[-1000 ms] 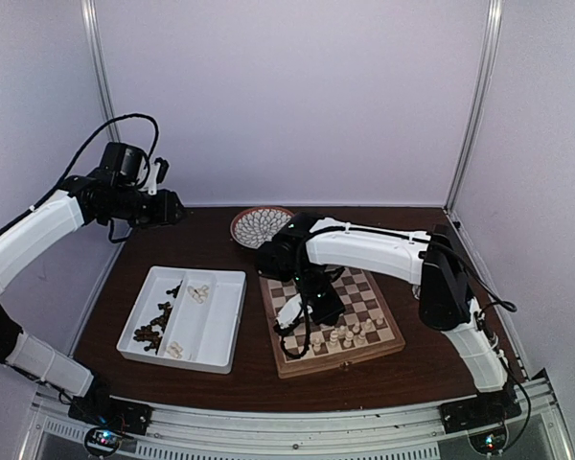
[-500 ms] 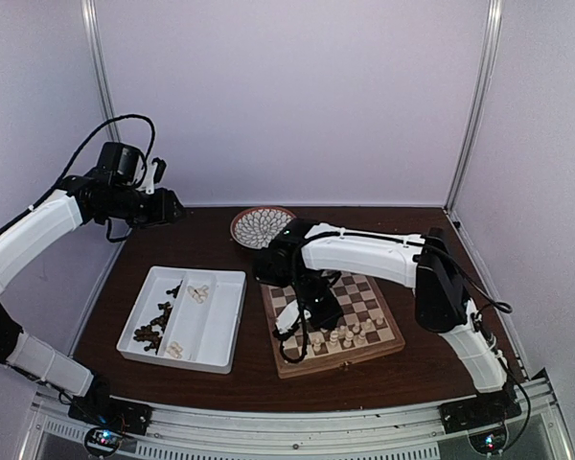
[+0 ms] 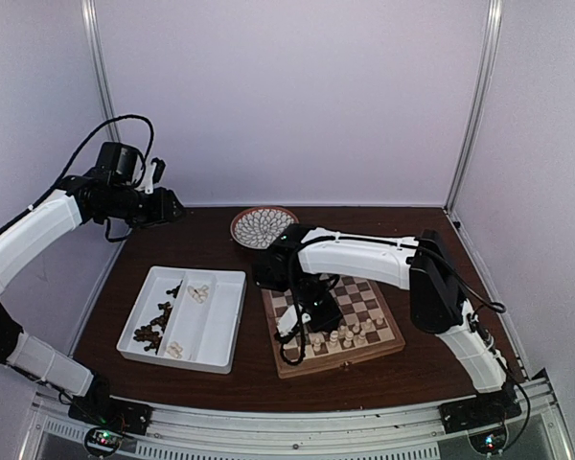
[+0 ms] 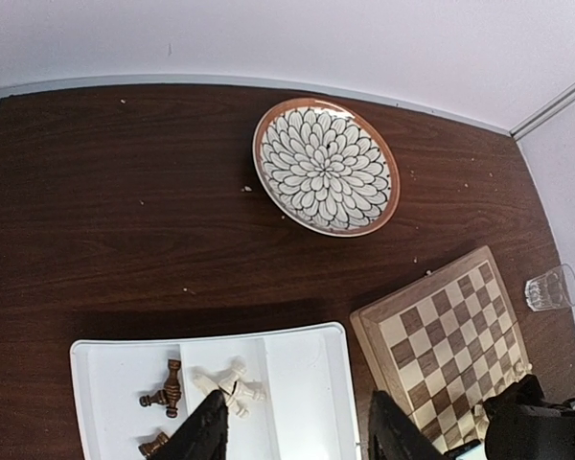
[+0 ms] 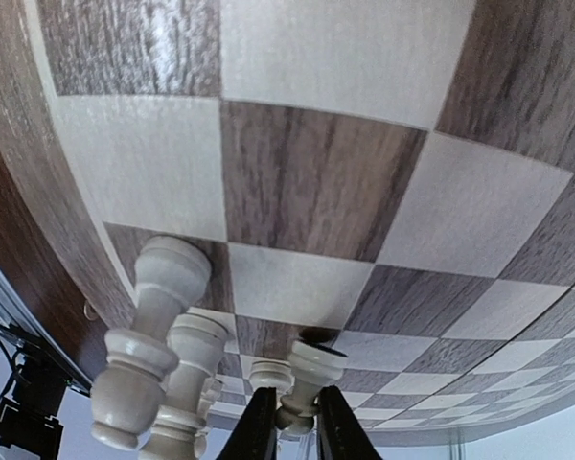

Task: Set up the chess pieces on the board
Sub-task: Place the pawn at d2.

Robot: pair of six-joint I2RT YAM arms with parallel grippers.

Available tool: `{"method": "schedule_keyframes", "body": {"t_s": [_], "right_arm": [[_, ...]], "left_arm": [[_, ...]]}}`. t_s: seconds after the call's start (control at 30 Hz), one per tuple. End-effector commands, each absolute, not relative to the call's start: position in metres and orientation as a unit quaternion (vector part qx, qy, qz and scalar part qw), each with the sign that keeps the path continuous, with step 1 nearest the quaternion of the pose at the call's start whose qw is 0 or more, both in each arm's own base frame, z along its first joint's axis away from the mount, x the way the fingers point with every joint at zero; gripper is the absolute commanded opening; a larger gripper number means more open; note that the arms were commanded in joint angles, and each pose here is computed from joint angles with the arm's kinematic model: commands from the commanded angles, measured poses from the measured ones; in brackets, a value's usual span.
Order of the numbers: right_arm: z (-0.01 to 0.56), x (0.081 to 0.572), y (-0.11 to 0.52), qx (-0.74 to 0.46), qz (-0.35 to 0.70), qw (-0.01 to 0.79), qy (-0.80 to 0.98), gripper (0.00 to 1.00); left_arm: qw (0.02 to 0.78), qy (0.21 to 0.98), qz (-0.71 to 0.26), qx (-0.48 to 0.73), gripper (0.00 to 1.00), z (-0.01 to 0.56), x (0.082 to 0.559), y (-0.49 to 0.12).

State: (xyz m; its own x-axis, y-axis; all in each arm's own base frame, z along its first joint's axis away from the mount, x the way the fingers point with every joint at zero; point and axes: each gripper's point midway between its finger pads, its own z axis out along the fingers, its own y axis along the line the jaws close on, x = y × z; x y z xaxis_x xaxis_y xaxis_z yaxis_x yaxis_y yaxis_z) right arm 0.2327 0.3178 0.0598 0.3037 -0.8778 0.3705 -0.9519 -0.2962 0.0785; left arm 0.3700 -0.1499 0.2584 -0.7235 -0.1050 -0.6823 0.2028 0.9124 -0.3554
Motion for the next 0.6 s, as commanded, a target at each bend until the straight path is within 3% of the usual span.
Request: {"method": "schedule_keyframes", "body": {"t_s": [0.0, 0.23, 0.57], "right_arm": [[0.063, 0.235, 0.318, 0.792, 0.145, 0.141, -0.575, 0.20], [0.075, 0.238, 0.322, 0.792, 0.145, 0.118, -0.582, 0.25], [0.074, 0.237, 0.327, 0.790, 0.135, 0.113, -0.587, 0.25]], "left_arm": [[0.388, 0.893, -0.224, 0.025, 0.50, 0.267, 0.375, -0.151], [0.387, 0.892, -0.233, 0.022, 0.50, 0.268, 0.375, -0.151], [0.385, 0.892, -0.234, 0.019, 0.50, 0.267, 0.375, -0.151]]}}
